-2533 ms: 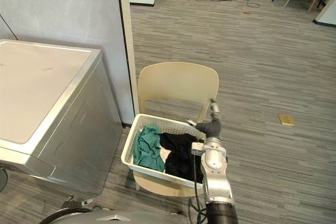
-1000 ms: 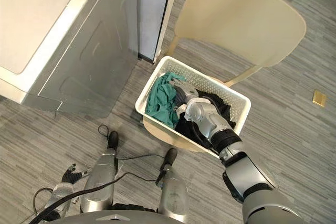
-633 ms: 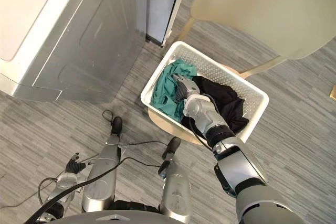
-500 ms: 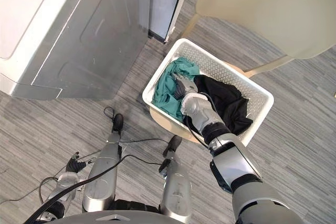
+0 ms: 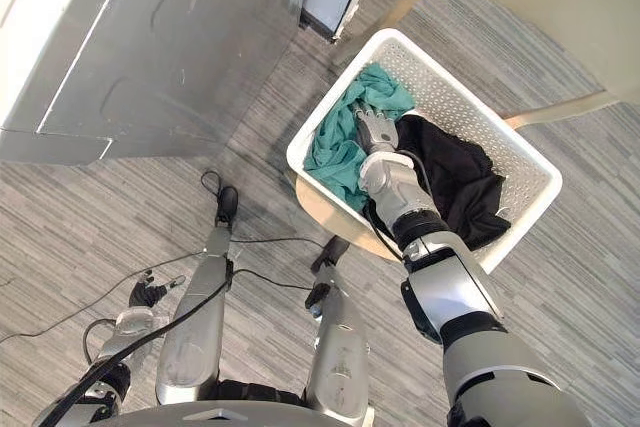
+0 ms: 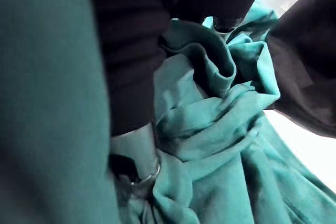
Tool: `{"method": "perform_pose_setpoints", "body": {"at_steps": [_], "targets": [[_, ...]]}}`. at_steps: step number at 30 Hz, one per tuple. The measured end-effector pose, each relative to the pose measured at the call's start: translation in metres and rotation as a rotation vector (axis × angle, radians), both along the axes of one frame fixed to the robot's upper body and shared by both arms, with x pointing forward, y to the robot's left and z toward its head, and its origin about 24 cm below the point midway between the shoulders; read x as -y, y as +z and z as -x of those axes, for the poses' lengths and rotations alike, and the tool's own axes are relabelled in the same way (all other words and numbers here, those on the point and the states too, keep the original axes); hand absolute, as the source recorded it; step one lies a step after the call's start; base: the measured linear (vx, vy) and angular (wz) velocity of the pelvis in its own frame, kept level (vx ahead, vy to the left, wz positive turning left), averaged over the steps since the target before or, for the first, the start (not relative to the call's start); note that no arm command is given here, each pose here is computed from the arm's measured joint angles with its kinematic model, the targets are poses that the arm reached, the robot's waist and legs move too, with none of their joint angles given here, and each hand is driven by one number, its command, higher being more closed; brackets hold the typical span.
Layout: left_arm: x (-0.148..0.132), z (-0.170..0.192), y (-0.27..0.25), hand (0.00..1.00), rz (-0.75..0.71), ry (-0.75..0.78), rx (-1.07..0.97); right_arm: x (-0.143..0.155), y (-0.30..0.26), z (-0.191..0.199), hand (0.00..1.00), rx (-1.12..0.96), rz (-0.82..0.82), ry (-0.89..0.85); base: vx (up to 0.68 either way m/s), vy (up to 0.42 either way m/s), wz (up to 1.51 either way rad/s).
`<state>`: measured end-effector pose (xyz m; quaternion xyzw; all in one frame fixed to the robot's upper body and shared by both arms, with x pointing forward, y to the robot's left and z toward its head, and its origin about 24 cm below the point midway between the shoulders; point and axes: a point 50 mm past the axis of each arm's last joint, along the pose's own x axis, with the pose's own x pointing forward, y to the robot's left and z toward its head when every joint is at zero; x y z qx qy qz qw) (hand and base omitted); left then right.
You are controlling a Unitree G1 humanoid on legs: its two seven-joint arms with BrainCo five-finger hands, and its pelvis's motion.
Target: Pick up the laundry basket with both hands and put the clothes into the washing machine.
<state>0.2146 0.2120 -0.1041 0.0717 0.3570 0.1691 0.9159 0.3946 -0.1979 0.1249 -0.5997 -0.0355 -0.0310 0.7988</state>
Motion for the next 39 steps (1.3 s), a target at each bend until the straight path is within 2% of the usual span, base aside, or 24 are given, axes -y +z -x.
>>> {"method": "perform_pose_setpoints", "body": {"at_steps": [17,23,28,32,33,37,39], "targets": [[0.003,-0.006,0.003,0.00,0.007,0.015,0.018,-0.006,0.001,-0.002,1.00,0.031,-0.095,-0.036,0.00,-0.019,0.00],[0.003,-0.006,0.003,0.00,0.012,0.021,0.017,-0.007,-0.006,0.000,1.00,0.014,-0.215,-0.061,0.00,-0.039,-0.05],[0.001,-0.004,0.001,0.00,0.007,0.028,0.003,-0.002,-0.024,0.005,1.00,-0.009,-0.499,-0.150,0.00,-0.039,-0.02],[-0.003,-0.002,0.000,0.00,0.015,0.070,-0.001,0.005,-0.036,0.011,1.00,0.032,-0.904,-0.265,0.00,-0.043,-0.03],[-0.005,-0.001,0.000,0.00,0.027,0.094,-0.001,0.004,-0.044,0.014,1.00,0.037,-1.053,-0.297,0.02,-0.059,-0.05],[-0.004,0.000,0.000,0.00,0.071,0.152,0.011,0.004,-0.071,0.027,1.00,0.063,-1.485,-0.405,0.02,-0.048,-0.06],[-0.003,-0.001,0.000,0.00,0.084,0.166,0.021,0.006,-0.079,0.032,1.00,0.086,-1.612,-0.436,0.00,-0.041,-0.02]]}}
